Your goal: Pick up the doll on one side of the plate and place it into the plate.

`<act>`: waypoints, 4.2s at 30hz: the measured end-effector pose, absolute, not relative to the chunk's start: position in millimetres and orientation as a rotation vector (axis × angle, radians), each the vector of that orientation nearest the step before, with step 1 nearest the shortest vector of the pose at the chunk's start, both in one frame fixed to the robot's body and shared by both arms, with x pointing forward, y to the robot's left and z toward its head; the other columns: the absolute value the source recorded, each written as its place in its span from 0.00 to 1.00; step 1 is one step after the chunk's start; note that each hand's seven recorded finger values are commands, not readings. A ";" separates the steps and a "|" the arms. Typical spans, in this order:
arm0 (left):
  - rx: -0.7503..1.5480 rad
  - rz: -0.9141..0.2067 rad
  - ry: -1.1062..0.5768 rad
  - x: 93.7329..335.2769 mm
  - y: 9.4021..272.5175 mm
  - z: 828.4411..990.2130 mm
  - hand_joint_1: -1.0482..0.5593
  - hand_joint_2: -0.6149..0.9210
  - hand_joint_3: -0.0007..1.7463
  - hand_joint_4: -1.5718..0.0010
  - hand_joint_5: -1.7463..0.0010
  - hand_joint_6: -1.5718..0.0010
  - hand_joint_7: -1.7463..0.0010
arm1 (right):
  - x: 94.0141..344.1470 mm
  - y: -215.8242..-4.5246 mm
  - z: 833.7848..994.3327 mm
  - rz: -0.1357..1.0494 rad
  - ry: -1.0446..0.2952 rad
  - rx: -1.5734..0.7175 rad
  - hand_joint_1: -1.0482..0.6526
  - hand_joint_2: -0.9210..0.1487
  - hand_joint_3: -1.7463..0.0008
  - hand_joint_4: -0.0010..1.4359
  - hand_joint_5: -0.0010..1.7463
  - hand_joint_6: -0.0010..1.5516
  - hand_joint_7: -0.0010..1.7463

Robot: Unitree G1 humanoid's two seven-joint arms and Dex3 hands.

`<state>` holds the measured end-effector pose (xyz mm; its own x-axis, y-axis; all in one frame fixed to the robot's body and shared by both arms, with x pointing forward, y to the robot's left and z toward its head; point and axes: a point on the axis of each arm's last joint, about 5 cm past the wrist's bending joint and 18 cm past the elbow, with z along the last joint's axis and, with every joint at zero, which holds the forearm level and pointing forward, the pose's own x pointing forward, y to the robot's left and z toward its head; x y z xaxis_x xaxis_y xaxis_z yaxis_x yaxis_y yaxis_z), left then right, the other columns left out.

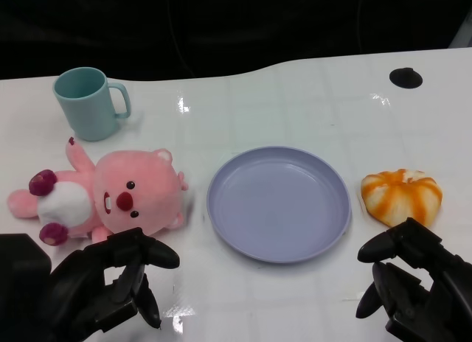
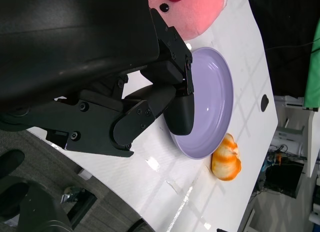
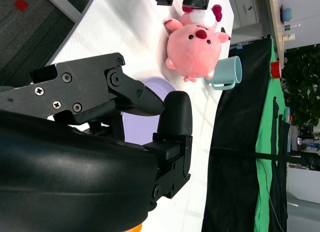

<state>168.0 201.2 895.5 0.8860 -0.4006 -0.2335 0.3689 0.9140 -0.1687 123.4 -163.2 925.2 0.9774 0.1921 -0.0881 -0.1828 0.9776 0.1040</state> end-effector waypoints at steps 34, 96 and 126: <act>-0.117 -0.397 0.267 168.0 202.6 894.7 0.44 0.93 0.38 0.57 0.06 0.59 0.24 | 123.5 -163.2 925.2 0.189 0.097 0.095 0.45 0.00 0.63 0.33 1.00 0.20 0.98; 1.284 -0.089 -0.332 169.1 212.0 955.8 0.22 1.00 0.04 0.99 0.79 0.84 1.00 | 122.0 -163.3 926.3 0.203 0.090 0.100 0.45 0.00 0.62 0.33 1.00 0.19 0.99; 1.569 -0.171 0.000 221.6 218.3 954.5 0.15 0.98 0.00 0.99 0.88 0.93 1.00 | 121.2 -162.7 926.4 0.205 0.093 0.104 0.44 0.00 0.63 0.33 1.00 0.20 0.98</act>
